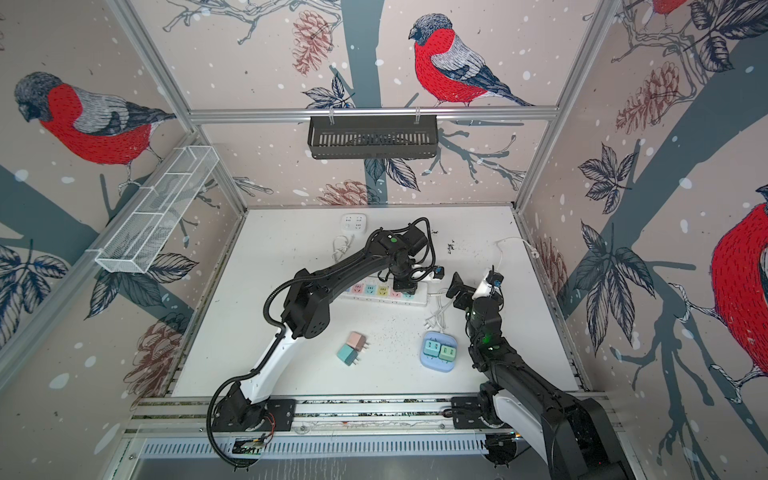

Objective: Insert the plug
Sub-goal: 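Press the teal adapter down into the teal socket with the left gripper, then open the left gripper and lift away while the right gripper rises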

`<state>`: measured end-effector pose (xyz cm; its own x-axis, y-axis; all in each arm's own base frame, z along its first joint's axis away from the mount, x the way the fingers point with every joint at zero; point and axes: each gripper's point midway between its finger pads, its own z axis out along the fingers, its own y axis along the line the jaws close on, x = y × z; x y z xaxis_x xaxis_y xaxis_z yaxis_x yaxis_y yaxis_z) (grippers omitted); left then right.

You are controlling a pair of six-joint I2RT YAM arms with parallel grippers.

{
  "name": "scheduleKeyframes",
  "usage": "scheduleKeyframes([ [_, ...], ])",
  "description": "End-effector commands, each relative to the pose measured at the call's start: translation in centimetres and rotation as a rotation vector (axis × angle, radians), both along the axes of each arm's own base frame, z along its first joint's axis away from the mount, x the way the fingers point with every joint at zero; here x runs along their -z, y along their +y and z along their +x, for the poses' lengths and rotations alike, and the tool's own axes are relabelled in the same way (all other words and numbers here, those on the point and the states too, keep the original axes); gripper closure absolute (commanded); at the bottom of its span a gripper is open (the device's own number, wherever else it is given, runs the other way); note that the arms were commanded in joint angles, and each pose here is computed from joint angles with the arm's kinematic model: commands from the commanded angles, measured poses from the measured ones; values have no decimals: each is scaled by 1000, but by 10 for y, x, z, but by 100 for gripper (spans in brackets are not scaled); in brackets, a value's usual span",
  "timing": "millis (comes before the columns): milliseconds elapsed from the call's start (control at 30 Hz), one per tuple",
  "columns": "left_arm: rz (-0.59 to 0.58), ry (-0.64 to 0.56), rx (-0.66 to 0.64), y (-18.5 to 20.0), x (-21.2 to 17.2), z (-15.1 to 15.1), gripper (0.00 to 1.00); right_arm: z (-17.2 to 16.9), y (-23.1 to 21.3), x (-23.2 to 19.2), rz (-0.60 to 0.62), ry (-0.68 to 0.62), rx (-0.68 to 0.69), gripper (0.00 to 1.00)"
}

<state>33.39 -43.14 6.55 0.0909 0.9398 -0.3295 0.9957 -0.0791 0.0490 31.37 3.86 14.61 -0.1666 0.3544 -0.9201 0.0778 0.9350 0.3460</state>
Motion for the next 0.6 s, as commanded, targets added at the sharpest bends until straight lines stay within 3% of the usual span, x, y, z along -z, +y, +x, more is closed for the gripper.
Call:
scheduleKeyframes([
  [0, 51, -24, -26, 8, 14, 13, 100, 2, 0, -6, 0, -21, 2, 0],
  [300, 23, -10, -41, 6, 21, 22, 100, 1, -1, -7, 2, -26, 4, 0],
  [400, -5, -45, -77, 2, 12, 30, 68, 1, -1, -8, 2, -26, 8, 0],
  [433, -23, -55, -85, -1, 8, 31, 15, 1, -2, -8, 2, -25, 10, 0],
  [467, -38, -60, -88, -2, 3, 32, 1, 1, -2, -7, 3, -23, 10, 0],
  [567, -105, -71, -79, -10, -17, 31, 1, 1, -2, -7, 2, -23, 12, 0],
])
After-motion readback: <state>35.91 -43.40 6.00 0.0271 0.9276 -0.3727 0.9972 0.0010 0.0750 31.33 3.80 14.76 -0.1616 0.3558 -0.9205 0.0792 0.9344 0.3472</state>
